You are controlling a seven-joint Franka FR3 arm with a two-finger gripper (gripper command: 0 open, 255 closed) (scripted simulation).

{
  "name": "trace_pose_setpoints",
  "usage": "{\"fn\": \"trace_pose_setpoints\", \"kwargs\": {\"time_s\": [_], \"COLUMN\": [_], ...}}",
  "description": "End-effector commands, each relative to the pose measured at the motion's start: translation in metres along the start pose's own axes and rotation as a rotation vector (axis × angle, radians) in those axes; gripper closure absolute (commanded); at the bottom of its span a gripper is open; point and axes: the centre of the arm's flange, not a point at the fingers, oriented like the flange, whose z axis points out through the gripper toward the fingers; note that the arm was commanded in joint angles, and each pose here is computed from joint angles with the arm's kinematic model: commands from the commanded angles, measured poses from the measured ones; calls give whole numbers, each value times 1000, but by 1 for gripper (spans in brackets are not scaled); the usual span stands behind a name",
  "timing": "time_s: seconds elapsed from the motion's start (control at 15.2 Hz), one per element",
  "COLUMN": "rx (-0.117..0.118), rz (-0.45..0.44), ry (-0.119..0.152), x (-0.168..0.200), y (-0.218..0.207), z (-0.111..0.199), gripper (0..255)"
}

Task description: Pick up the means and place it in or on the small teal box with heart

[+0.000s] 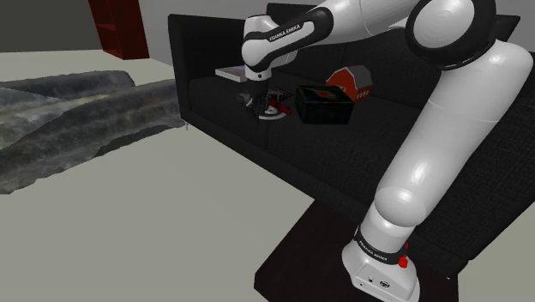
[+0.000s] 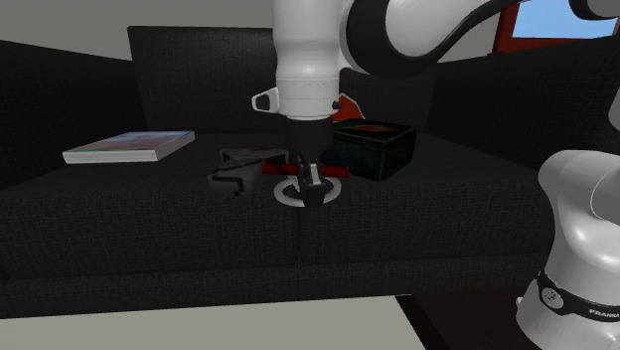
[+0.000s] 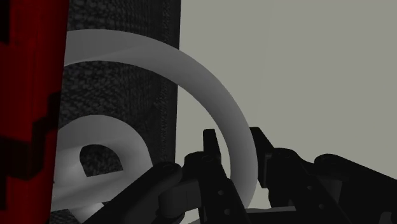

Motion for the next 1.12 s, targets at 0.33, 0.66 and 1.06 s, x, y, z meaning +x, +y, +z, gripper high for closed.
{"fn": "trace_pose_setpoints", "kwargs": {"time_s": [0.33,0.66,1.06], "rx": [0,0,0], "rz": [0,0,0], "ry": [1,1,1], "x": [0,-1,-2], "y": [2,4,6], "z": [-21,-48,-79], "gripper": [255,255,255]}}
